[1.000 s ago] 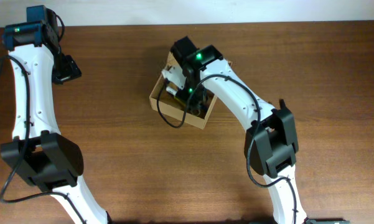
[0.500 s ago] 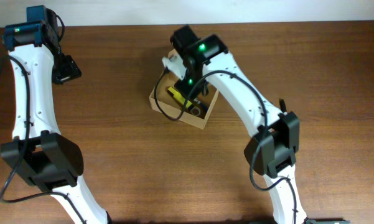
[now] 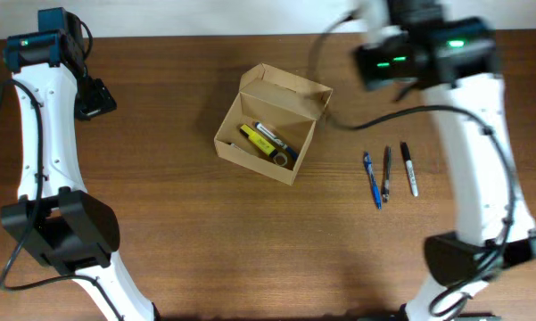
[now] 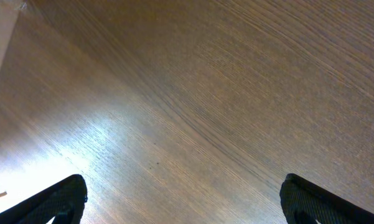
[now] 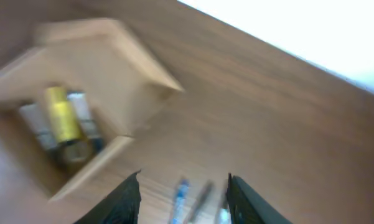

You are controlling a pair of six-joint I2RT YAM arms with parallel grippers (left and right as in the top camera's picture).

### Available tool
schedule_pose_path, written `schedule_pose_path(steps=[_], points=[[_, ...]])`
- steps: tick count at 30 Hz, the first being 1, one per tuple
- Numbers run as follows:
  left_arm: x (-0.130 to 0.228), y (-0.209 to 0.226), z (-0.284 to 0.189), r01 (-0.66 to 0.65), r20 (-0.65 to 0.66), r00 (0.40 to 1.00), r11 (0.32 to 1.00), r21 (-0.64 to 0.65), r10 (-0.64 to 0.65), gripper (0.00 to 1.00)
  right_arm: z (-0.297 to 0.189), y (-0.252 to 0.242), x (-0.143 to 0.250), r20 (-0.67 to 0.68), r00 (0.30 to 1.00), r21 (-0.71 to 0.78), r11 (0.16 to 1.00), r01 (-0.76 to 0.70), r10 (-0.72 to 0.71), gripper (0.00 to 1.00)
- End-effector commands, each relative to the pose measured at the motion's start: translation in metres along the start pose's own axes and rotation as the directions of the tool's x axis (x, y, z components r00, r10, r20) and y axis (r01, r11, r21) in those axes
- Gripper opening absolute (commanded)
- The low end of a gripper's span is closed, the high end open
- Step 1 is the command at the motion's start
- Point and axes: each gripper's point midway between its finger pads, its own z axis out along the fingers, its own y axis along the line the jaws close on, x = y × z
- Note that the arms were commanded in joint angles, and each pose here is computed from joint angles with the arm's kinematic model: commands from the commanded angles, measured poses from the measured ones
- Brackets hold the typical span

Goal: Pack container
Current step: 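Lower the right gripper onto the blue pen and grasp it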

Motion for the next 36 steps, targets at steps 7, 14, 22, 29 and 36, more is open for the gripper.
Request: schedule_pose_path(steps=[7,14,22,29,36], points=[[0.001,0.003,0.006,-0.01,-0.012,1.0,1.0,-0.013,0.01,1.0,0.13,-0.005,0.13,-0.39,0.907,-0.055,0.979,-0.197,0.161,0.53],[0.001,0.003,0.006,-0.01,-0.012,1.0,1.0,-0.013,0.01,1.0,0.181,0.02,0.203,-0.482,0.862,-0.081,0.971,-0.225,0.159,0.53],[0.001,0.003,0.006,-0.01,-0.012,1.0,1.0,-0.013,0.01,1.0,0.198,0.026,0.226,-0.485,0.859,-0.078,0.97,-0.229,0.164,0.52],[0.0,0.003,0.006,-0.01,-0.012,1.0,1.0,-0.013,0.01,1.0,0.209,0.031,0.244,-0.488,0.844,-0.049,0.959,-0.279,0.22,0.42],[0.001,0.003,0.006,-0.01,-0.012,1.0,1.0,-0.013,0.01,1.0,0.214,0.031,0.244,-0.474,0.848,-0.043,0.956,-0.29,0.236,0.04]])
